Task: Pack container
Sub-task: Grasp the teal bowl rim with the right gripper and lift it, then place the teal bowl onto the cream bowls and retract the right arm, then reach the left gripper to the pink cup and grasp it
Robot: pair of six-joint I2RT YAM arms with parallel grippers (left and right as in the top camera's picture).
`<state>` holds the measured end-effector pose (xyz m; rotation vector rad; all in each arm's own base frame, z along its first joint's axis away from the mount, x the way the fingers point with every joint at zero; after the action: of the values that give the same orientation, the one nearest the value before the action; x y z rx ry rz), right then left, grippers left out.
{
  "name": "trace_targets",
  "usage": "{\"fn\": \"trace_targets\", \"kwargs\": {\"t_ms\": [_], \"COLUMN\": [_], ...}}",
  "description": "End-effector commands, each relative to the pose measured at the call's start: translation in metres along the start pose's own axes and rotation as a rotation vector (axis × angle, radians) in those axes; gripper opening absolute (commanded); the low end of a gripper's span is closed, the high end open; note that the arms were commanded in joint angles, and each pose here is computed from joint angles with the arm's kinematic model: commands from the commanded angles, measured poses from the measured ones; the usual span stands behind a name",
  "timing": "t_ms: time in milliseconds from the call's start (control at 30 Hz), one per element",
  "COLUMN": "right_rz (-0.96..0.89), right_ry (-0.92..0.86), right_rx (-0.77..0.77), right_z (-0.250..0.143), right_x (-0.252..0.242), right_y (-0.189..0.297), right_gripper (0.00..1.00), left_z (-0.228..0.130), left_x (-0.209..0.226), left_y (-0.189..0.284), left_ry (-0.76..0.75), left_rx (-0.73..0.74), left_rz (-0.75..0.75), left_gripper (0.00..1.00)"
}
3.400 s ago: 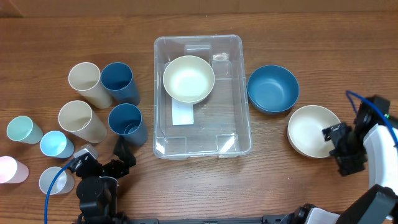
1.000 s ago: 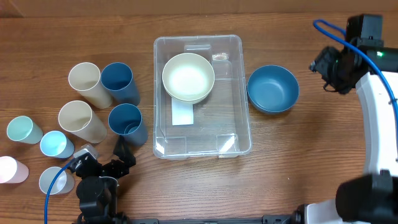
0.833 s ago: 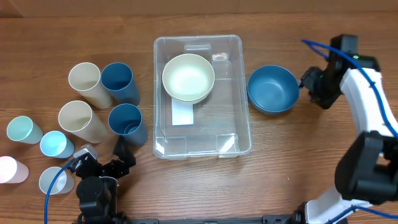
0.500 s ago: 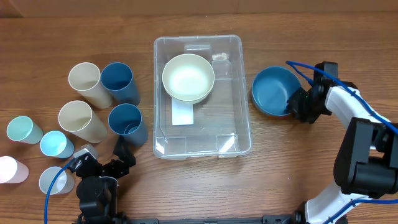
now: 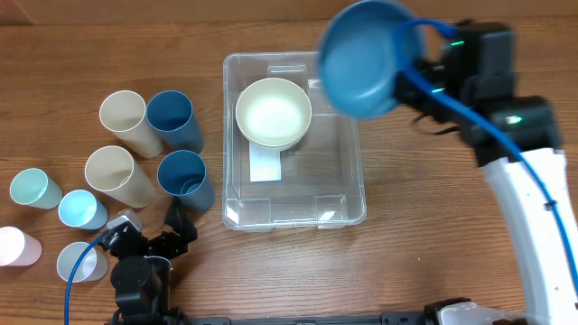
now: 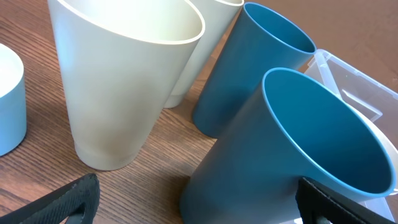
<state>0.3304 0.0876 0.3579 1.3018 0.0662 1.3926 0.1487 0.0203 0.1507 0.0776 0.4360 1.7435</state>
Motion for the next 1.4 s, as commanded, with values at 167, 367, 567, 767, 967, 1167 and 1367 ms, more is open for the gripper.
{"fn": "trace_targets", "kwargs": {"t_ms": [167, 367, 567, 767, 967, 1167, 1367], "right_rz": [-0.196, 0.008, 0.046, -0.268, -0.41, -0.41, -0.41], "right_ry": [0.172, 0.304, 0.218, -0.389, -0.576, -0.576, -0.576], "right_rx": [0.21, 0.248, -0.045, -0.339, -0.369, -0.369, -0.369], "right_z": [-0.086, -0.085, -0.008, 0.09, 0.108, 0.108, 0.108], "right_x": [0.011, 0.038, 0.039, -0.105, -0.169, -0.169, -0.169], "right_y": [-0.166, -0.174, -0.046, 0.055, 0.07, 0.07, 0.07], "right_gripper": [0.04, 0.53, 0.74, 0.9, 1.0, 1.0, 1.0], "left_z": [0.0, 0.0, 0.0, 0.0, 0.0, 0.007, 0.1], "left_x": [-0.002, -0.002, -0.002, -0.002, -0.002, -0.018, -0.046], "left_y": [0.0, 0.0, 0.0, 0.0, 0.0, 0.006, 0.077], "left_ry": [0.015, 0.015, 0.015, 0.015, 0.015, 0.017, -0.009], "left_rx": [-0.004, -0.004, -0.004, -0.004, -0.004, -0.006, -0.254], "left_rz": [-0.019, -0.019, -0.019, -0.019, -0.019, -0.176, -0.371], "left_gripper": [1.0, 1.0, 1.0, 1.0, 1.0, 1.0, 1.0]}}
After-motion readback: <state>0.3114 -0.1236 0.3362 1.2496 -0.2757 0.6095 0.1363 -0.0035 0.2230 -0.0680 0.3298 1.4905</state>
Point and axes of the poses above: each gripper's point midway between its finger pads, its own y axis back along the fingers, its own x axis along the line the jaws close on, z = x × y, the point moved 8 cm from there along y, back along the fingers, and after that the axes turned 15 degrees about -y, right-handed, at the moved point
